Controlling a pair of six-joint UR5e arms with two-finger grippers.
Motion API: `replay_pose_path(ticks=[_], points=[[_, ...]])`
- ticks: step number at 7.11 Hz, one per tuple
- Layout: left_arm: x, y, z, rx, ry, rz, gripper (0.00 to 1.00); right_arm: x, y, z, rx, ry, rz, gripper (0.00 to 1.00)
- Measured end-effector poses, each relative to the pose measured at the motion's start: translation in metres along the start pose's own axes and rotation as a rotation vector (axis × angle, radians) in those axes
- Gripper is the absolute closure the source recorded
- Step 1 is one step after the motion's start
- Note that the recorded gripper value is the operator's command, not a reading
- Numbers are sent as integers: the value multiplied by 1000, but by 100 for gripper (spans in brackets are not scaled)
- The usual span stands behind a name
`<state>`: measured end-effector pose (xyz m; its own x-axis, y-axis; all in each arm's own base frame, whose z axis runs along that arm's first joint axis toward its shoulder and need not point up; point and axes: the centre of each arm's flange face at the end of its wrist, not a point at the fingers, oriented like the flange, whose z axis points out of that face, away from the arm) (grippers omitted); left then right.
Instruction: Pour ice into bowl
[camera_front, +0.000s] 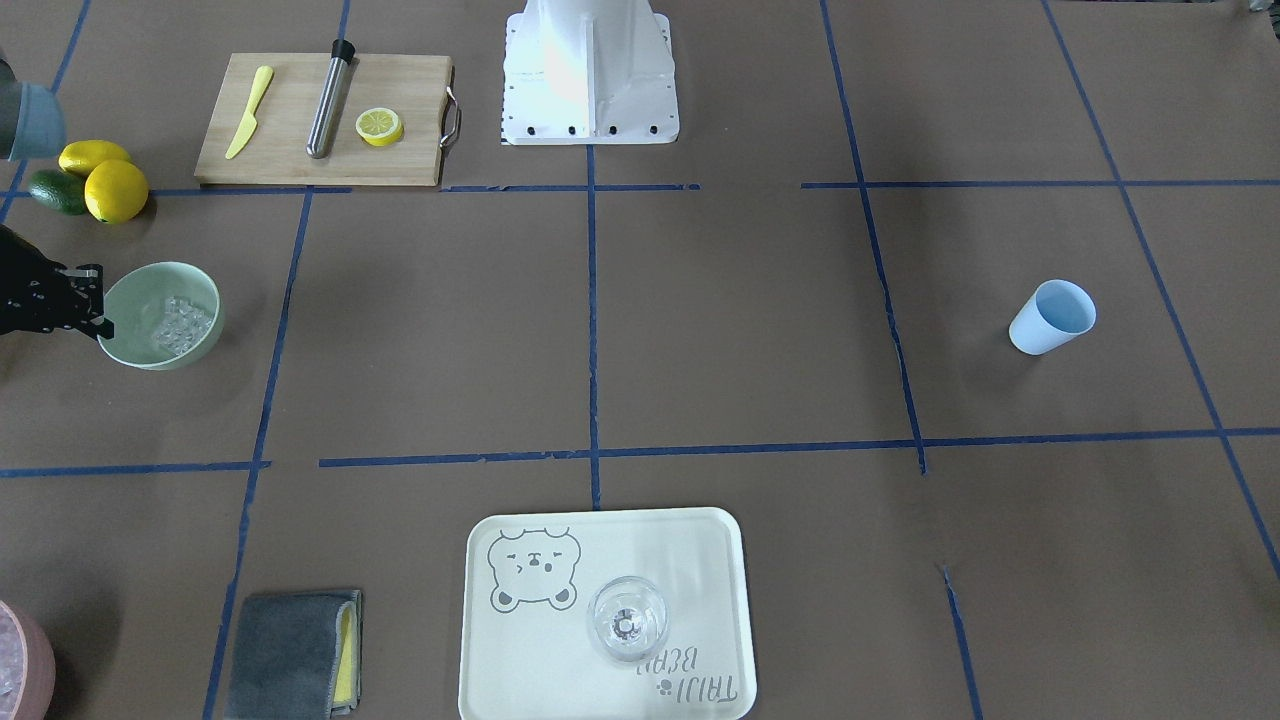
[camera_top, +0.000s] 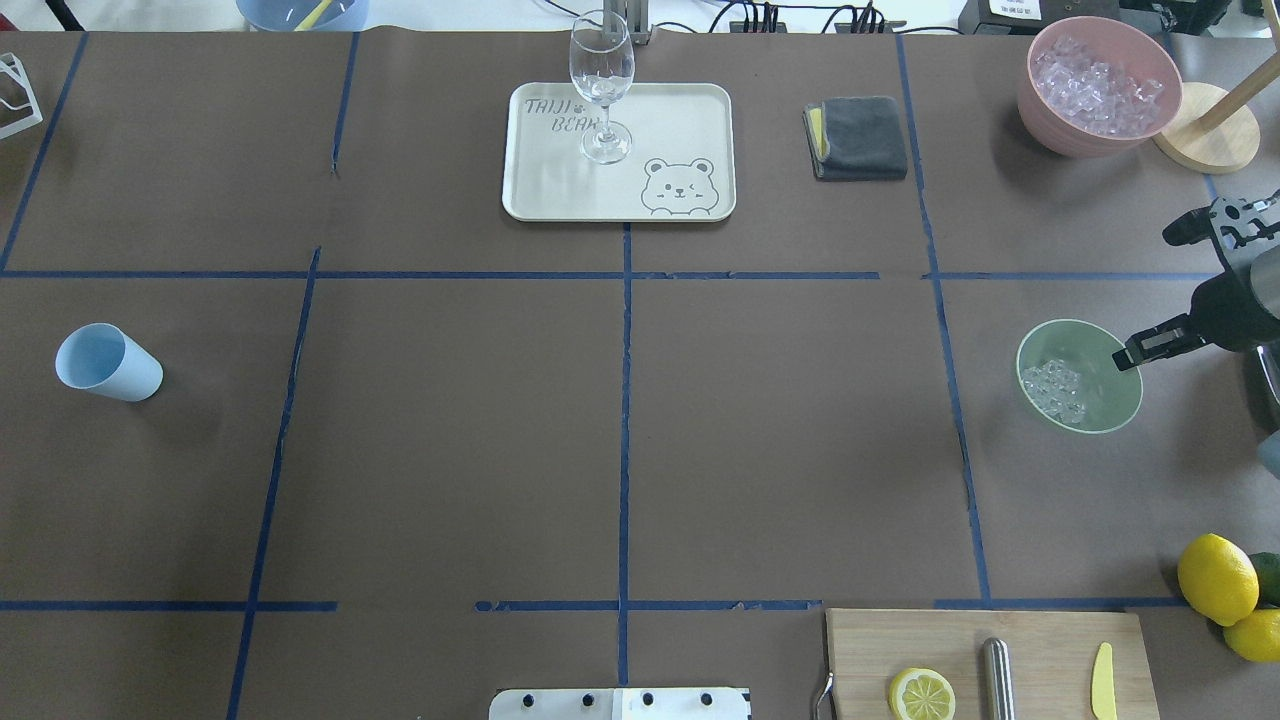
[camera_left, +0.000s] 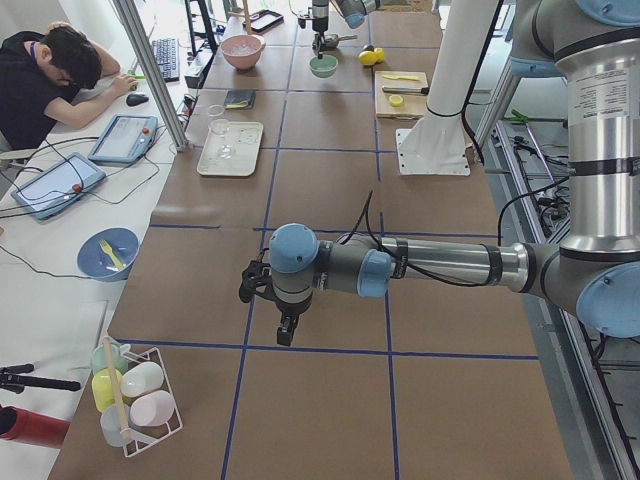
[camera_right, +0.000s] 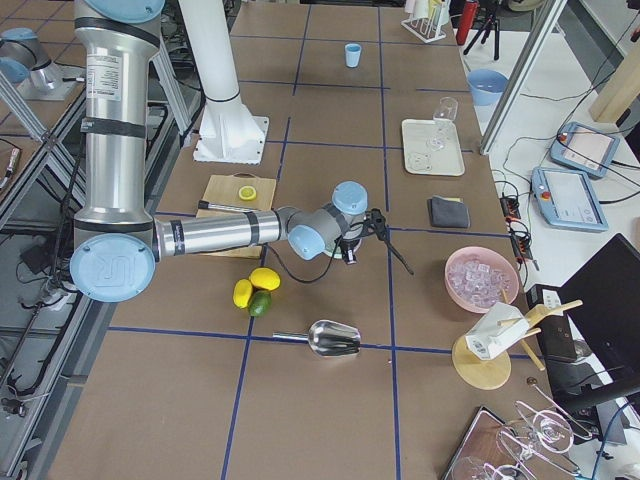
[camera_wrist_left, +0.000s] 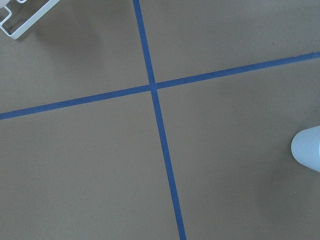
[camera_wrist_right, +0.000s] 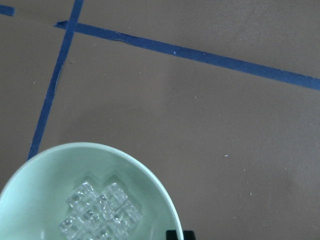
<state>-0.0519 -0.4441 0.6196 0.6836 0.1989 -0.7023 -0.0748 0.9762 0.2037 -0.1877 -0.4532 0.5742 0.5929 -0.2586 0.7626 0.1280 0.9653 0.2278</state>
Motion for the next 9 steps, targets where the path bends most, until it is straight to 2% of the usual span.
replay_pose_path(ticks=[1,3,5,7,9], points=[[0,0,0,0,0,0,0,1,-1,2,7,-2,5,0],[0,0,0,0,0,1,0,2,-8,-2,32,10,1,0],[0,0,0,0,0,0,0,24,-22,-30,76,38,6,0],[0,0,0,2,0,2,0,83,-25,-81,81,116,-39,0],[1,0,-1,2,0,2,0,141,-12,-146,37,187,-55,0]])
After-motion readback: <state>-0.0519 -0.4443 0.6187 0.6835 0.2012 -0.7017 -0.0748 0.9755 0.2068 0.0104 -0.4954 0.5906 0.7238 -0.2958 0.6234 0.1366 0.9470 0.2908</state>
